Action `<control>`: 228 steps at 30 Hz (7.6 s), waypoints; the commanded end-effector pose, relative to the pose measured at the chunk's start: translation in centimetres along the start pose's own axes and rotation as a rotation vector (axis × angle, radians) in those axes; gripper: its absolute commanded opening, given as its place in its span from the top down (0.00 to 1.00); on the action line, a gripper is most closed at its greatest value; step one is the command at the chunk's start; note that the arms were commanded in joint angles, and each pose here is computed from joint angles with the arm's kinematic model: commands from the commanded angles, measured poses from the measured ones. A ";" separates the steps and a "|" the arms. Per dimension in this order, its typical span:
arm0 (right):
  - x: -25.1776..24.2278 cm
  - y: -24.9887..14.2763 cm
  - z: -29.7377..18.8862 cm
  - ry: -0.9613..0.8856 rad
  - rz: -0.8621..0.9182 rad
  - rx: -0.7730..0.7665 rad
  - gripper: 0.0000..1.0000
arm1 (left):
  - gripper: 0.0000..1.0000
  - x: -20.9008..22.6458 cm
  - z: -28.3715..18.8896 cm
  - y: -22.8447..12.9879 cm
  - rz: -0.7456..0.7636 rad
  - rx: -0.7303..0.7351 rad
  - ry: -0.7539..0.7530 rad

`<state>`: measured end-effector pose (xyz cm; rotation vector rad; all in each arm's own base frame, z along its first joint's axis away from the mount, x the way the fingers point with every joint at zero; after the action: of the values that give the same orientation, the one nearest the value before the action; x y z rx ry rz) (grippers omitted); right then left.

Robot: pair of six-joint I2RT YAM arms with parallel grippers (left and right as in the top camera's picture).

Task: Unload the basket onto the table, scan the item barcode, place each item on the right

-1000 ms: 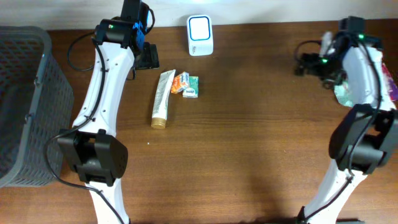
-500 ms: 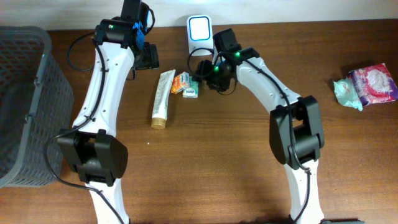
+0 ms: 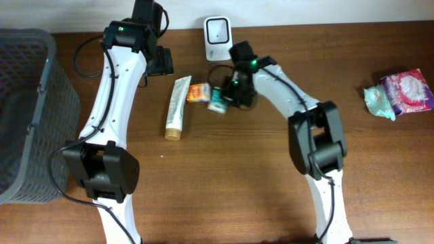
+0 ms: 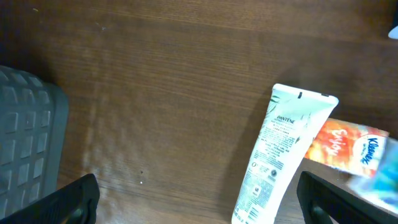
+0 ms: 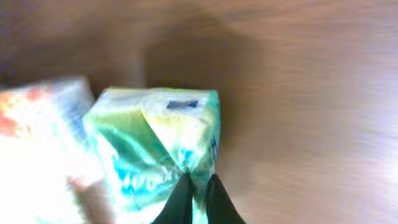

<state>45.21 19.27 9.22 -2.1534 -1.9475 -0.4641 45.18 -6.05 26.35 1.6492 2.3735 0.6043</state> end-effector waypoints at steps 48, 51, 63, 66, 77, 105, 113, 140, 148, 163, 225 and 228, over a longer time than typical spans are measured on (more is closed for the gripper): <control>-20.0 -2.4 -8.8 0.220 0.019 0.238 0.70 | 0.01 0.1 -0.6 0.1 -0.013 -0.015 0.001; -19.2 -1.5 -12.0 0.212 -0.010 0.224 0.60 | 0.01 0.1 -0.6 0.1 -0.013 -0.015 0.001; -11.6 -0.6 -6.1 0.016 -0.203 0.211 0.43 | 0.01 0.1 -0.6 0.1 -0.013 -0.015 0.001; -11.6 -1.1 -4.0 0.013 -0.199 0.264 0.50 | 0.01 0.1 -0.6 0.1 -0.013 -0.015 0.001; -8.0 -0.6 -6.5 0.575 -0.316 0.192 0.96 | 0.01 0.1 -0.6 0.1 -0.013 -0.015 0.002; -3.5 -2.9 -15.3 1.058 -0.864 -0.209 0.96 | 0.01 0.1 -0.6 0.1 -0.013 -0.016 0.001; -2.2 1.2 -9.4 0.491 -0.538 -0.007 0.96 | 0.01 0.1 -0.6 0.1 -0.013 -0.015 0.002; -3.5 14.8 -20.0 -0.580 -0.551 -0.916 0.96 | 0.01 0.0 -0.6 0.1 -0.012 -0.015 0.001; -31.9 5.4 -25.3 -0.633 0.200 -0.348 0.96 | 0.01 0.0 -0.6 0.1 -0.012 -0.015 0.001; -46.9 -4.7 -25.4 -0.479 0.997 -0.356 0.74 | 0.01 0.0 -0.6 0.1 -0.012 -0.015 0.001; -1.4 -0.1 -6.7 0.831 -0.514 0.105 0.96 | 0.01 -0.1 -0.6 0.0 -0.009 -0.016 -0.001; -4.5 1.0 -9.4 0.956 -0.376 0.059 0.96 | 0.01 -0.1 -0.6 0.0 -0.009 -0.016 0.000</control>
<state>44.41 13.25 13.32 -1.1689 -1.8011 -1.0311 45.16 -6.27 26.35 1.6501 2.3703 0.6032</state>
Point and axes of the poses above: each gripper's point midway between its finger pads, its own z axis out along the fingers, its own x axis along the line the jaws close on, y = z × x, the point moved 8 cm from there along -z, back along the fingers, and after that the axes turned 12 degrees about -z, right-handed, at the moved point
